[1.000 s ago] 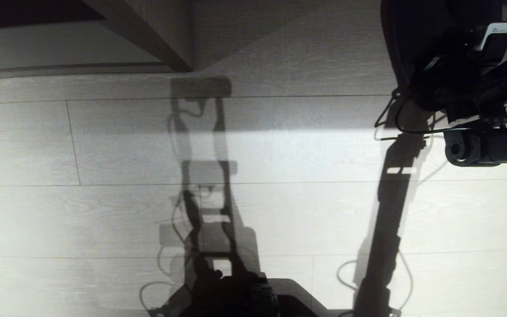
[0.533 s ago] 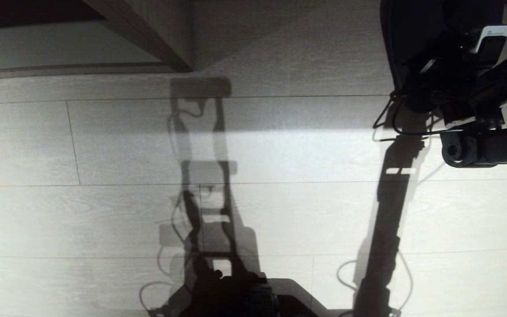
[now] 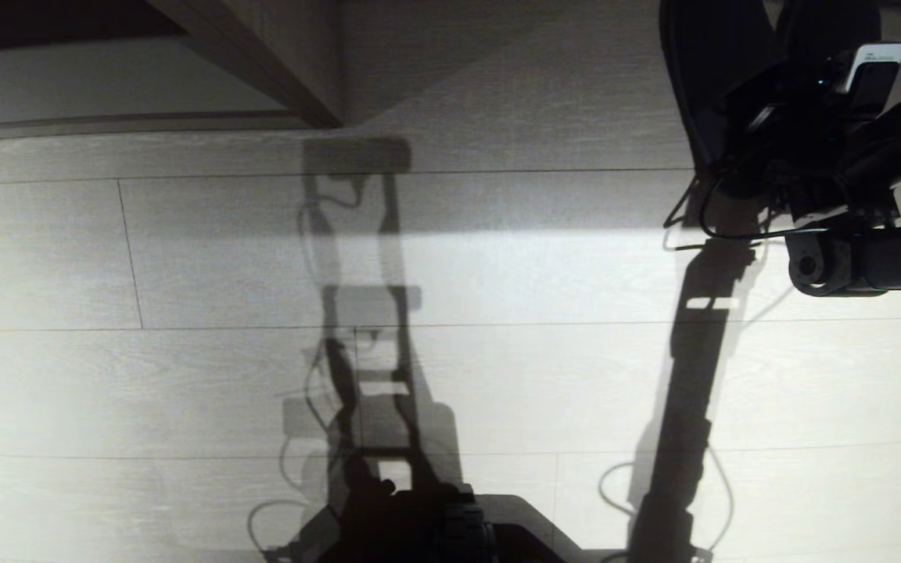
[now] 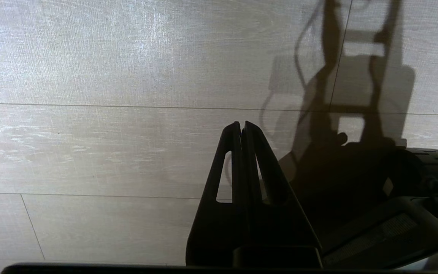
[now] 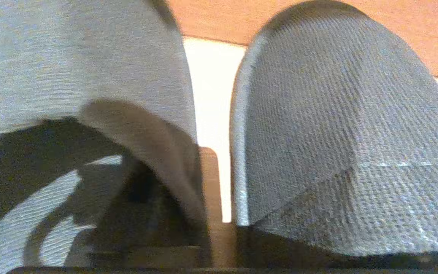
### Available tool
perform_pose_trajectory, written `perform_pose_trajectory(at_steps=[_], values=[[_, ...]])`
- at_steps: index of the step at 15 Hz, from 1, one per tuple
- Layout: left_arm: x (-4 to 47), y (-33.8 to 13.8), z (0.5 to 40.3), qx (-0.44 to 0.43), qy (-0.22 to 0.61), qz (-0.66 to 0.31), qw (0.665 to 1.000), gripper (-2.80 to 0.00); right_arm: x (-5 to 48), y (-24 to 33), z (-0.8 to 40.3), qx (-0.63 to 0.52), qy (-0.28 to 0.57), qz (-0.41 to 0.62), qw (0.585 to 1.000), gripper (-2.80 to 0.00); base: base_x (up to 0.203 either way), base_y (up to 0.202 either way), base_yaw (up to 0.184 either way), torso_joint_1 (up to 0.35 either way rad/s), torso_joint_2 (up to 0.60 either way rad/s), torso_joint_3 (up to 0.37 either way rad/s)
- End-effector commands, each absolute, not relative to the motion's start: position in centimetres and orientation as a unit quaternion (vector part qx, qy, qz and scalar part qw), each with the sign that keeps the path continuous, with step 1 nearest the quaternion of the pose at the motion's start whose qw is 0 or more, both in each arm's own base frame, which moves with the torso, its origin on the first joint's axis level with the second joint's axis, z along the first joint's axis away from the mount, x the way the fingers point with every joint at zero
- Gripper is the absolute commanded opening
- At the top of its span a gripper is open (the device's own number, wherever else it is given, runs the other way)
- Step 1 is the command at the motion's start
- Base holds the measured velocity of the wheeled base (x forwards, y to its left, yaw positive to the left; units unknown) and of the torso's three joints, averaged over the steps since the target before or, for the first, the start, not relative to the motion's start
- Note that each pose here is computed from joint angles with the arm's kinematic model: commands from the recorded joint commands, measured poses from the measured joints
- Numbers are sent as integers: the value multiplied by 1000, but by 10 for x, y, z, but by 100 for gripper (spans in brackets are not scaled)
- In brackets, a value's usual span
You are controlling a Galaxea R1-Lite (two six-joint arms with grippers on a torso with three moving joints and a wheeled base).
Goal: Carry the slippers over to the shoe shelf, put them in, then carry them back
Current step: Place the slippers on the floor
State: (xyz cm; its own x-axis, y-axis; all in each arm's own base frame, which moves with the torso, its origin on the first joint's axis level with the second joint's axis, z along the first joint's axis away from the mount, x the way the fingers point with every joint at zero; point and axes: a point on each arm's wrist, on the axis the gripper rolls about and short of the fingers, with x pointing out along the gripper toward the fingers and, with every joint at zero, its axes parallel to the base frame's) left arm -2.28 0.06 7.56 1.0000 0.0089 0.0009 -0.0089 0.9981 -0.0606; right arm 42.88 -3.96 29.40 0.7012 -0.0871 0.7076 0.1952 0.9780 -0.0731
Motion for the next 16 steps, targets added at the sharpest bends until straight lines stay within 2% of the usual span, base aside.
perform_pose_trajectory(at_steps=[1,16], values=[[-23,1,76,-31,-1,5,1000,-280,426,-40,298,-72,-386,-78,917,0,0,0,0,0,0,0],[-23,1,76,-31,-1,5,1000,-280,398,-46,320,-67,-359,-78,928,0,0,0,0,0,0,0]])
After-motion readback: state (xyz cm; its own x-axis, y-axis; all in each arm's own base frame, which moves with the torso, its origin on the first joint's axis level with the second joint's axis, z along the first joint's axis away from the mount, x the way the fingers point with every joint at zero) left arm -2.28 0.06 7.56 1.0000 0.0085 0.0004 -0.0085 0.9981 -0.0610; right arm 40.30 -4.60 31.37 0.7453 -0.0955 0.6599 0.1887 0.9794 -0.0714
